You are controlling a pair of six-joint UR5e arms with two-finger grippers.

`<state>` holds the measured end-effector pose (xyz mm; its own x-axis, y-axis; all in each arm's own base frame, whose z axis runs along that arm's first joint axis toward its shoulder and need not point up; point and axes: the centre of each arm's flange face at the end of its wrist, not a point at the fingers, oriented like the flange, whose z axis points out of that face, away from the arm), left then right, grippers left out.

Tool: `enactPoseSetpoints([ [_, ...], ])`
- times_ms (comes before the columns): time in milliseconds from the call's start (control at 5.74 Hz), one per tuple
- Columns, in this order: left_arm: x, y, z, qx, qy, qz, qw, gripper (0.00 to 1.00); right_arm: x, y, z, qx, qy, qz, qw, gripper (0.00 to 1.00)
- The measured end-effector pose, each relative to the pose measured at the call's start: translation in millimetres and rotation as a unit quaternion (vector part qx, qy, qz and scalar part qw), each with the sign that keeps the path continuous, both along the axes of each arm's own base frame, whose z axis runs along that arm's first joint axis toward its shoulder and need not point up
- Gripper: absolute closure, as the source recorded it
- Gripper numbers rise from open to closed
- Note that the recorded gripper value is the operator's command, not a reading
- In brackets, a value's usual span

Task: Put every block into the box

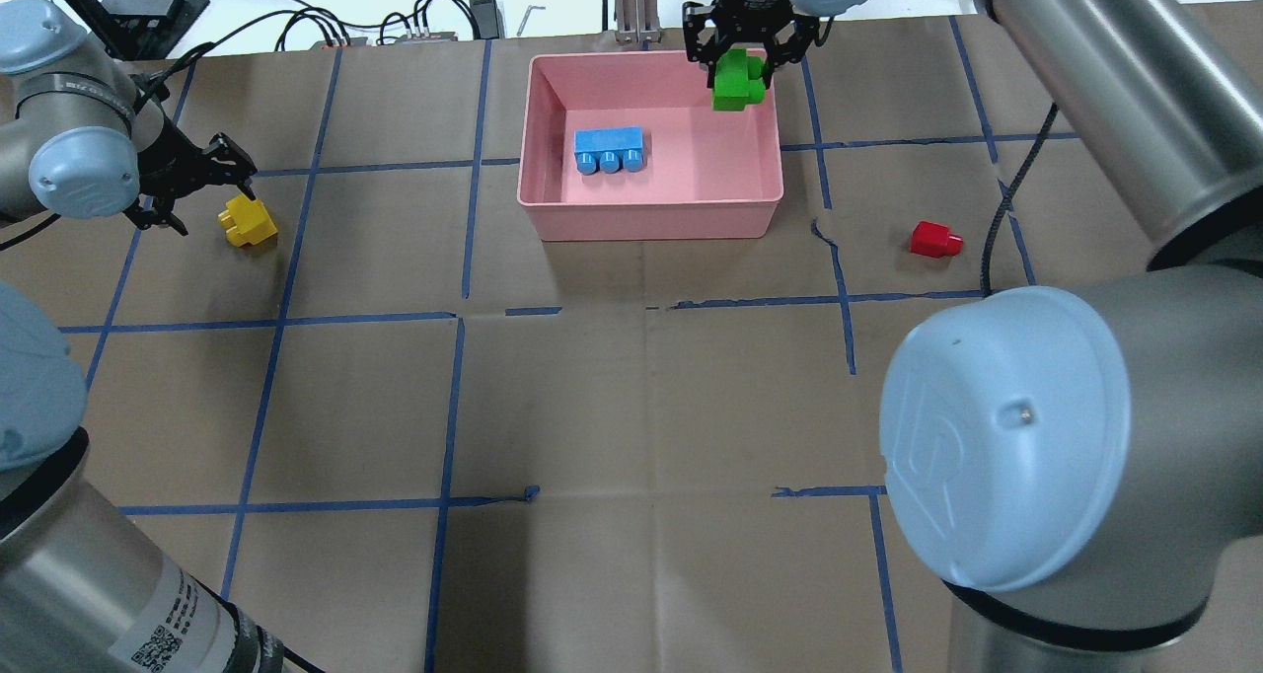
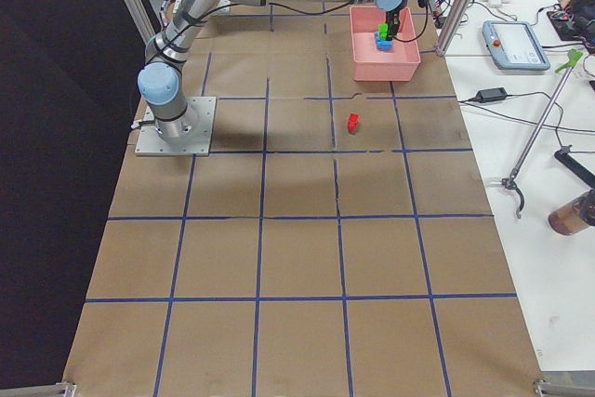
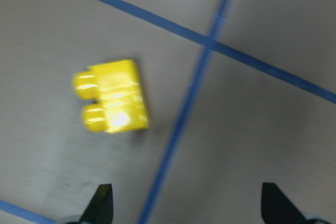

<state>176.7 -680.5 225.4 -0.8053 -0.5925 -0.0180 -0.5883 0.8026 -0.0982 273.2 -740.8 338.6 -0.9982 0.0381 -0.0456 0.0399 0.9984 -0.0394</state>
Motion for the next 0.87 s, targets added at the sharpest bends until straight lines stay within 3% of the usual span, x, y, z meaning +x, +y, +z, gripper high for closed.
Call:
enactPoseSetpoints([
  [174,5,-9,-10,-0.002,0.001,0.016,0.9999,0.01,21,-3,-30,0.011,0.001,0.001,0.9999,0.29],
  [349,7,-13,-20,0.001,0.004,0.019,0.9998,0.01,43,-3,-54,0.012,0.001,0.001,0.9999,0.01],
  [697,5,-13,-34,0.007,0.015,0.018,0.9997,0.01,59,0,-69,0.009,0.003,0.008,0.9999,0.01],
  [872,4,-12,-43,0.011,0.021,0.016,0.9996,0.10,53,-2,-64,0.006,0.006,0.007,0.9999,0.01],
])
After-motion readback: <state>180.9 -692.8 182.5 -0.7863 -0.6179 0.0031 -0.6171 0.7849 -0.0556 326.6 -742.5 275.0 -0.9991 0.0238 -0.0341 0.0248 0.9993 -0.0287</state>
